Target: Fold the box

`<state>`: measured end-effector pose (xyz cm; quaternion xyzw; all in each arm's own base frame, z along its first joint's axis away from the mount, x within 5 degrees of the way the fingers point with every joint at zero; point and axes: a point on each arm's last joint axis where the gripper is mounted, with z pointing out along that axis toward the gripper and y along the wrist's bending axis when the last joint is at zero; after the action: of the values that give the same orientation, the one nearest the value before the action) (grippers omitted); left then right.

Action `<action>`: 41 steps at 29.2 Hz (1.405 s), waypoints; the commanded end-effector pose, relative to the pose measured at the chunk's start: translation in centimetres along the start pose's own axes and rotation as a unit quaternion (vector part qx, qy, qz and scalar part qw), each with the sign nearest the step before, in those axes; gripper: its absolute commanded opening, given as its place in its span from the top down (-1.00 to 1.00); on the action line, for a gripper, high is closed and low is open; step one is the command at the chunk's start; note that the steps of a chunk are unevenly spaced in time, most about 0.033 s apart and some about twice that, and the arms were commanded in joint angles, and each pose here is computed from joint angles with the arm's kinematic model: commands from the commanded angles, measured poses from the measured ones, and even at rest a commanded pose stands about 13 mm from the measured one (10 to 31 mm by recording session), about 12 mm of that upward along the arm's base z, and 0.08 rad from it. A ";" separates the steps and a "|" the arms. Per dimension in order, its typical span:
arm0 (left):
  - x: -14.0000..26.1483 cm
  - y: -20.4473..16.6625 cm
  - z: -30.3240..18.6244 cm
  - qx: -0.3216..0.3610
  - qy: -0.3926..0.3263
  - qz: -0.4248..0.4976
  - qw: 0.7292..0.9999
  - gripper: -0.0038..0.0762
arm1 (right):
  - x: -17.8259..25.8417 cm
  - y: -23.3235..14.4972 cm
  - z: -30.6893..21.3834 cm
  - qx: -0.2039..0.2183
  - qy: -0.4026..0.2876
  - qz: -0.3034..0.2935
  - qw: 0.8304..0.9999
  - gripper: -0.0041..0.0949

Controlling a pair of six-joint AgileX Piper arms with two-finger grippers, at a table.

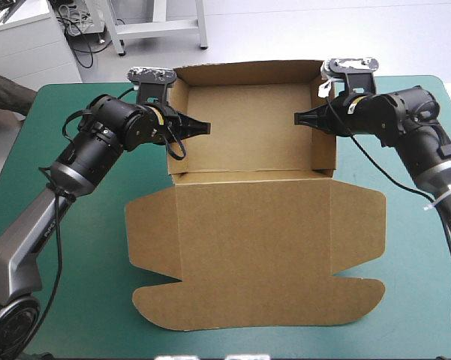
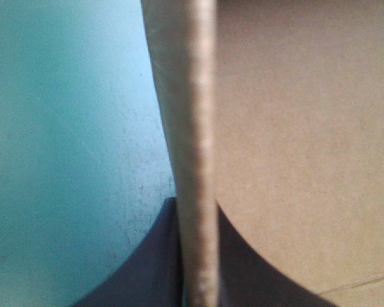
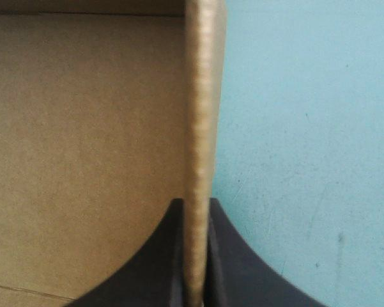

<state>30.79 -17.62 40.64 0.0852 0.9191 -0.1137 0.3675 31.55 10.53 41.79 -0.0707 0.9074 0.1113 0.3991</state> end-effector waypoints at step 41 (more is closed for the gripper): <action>4.6 -0.3 10.7 0.004 0.256 0.012 0.967 -0.16 | 5.9 -0.6 12.1 0.019 0.306 -0.007 0.952 -0.33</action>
<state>35.14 -20.69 26.59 0.1240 0.9868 -0.0617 0.0843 37.07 12.89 26.77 -0.0922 0.9910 0.0547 0.0804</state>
